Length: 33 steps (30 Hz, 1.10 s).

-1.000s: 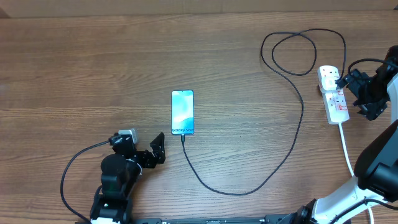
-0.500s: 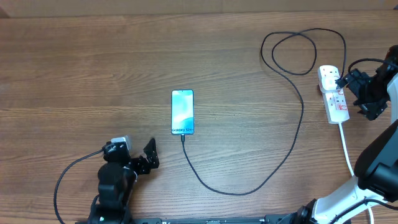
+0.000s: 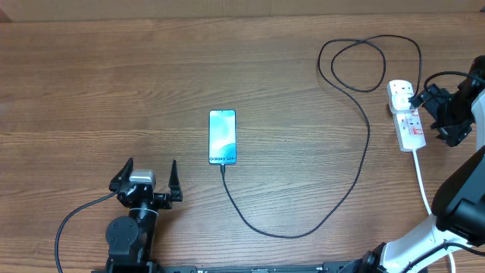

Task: Plug charger to phone and switch on socket

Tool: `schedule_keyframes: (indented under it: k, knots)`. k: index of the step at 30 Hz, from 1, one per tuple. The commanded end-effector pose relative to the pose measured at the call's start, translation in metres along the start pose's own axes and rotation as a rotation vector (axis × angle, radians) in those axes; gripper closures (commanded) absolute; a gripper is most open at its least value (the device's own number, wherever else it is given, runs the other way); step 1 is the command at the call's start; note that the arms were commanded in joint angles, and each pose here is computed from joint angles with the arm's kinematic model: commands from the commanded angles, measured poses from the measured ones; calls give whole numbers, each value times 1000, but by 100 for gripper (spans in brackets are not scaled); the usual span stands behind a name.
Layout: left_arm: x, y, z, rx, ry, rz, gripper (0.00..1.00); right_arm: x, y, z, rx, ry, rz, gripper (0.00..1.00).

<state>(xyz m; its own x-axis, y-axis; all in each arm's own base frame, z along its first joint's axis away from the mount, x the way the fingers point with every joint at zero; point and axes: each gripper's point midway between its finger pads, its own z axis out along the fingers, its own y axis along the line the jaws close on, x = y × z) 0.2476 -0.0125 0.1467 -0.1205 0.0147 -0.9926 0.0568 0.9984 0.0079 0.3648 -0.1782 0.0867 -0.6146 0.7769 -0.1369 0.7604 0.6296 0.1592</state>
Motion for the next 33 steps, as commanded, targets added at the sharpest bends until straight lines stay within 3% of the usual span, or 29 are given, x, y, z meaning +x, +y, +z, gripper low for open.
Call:
schedule_keyframes:
  k: [1, 33]
  knots:
    - [-5, 5, -2, -26, -27, 73, 0, -9, 6, -14, -18, -44, -13, 0]
    - [-9, 5, -3, -28, -43, 73, 0, -9, 6, -13, -18, -45, -13, 0]
